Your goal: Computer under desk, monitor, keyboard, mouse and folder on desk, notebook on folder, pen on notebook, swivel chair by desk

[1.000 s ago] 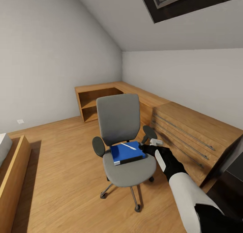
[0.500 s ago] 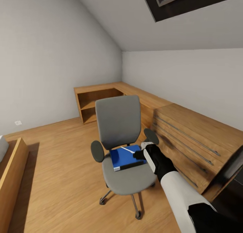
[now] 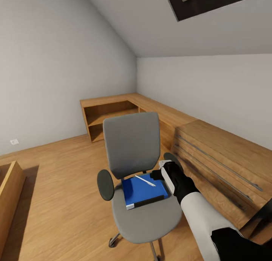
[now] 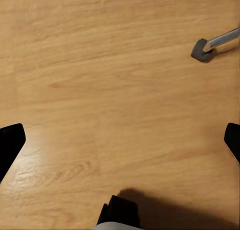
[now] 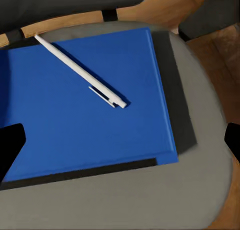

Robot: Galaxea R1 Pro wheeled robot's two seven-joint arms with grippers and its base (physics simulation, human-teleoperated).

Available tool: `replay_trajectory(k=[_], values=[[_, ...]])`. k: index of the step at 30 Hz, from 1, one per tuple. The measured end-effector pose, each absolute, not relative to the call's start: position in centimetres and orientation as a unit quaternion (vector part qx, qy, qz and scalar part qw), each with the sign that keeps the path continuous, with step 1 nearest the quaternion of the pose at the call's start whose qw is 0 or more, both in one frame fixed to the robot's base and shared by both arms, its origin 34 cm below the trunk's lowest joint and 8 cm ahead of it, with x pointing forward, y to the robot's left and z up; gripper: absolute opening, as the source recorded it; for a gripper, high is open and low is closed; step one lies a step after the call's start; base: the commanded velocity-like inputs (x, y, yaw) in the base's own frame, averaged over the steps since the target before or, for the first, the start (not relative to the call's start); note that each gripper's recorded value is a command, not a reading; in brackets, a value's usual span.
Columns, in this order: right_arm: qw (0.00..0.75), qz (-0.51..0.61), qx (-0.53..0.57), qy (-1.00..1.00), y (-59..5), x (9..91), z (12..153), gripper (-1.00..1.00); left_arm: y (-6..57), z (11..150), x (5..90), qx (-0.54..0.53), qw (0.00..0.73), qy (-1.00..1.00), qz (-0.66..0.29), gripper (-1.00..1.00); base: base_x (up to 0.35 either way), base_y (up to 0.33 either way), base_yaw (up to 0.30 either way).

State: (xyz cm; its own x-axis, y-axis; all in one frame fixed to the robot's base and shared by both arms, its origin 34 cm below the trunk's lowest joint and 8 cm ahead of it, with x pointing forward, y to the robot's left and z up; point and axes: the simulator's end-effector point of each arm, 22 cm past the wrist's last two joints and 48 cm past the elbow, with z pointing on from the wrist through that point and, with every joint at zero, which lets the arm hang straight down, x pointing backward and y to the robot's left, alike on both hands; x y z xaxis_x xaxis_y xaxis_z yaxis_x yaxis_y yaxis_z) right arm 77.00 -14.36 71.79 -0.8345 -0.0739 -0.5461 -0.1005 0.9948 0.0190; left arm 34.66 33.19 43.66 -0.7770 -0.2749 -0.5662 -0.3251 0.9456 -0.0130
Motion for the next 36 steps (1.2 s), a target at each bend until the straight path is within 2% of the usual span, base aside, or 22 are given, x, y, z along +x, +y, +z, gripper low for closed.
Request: replay_trajectory(k=[17,28,36], values=[[0.285,0.021,-0.070,0.956,-13.2,76.8,71.8,1.00,33.2,43.7,34.7,-0.159,0.293,0.942,0.043,1.00,0.025,0.000,0.006],[0.285,0.024,-0.068,0.956,-13.2,76.8,71.5,1.00,33.2,43.6,34.6,-0.159,0.292,0.942,0.043,1.00,0.000,0.000,0.204],[0.285,0.022,-0.067,0.956,-13.5,76.9,71.4,1.00,33.2,43.6,34.5,-0.160,0.291,0.942,0.044,1.00,0.000,0.000,0.045]])
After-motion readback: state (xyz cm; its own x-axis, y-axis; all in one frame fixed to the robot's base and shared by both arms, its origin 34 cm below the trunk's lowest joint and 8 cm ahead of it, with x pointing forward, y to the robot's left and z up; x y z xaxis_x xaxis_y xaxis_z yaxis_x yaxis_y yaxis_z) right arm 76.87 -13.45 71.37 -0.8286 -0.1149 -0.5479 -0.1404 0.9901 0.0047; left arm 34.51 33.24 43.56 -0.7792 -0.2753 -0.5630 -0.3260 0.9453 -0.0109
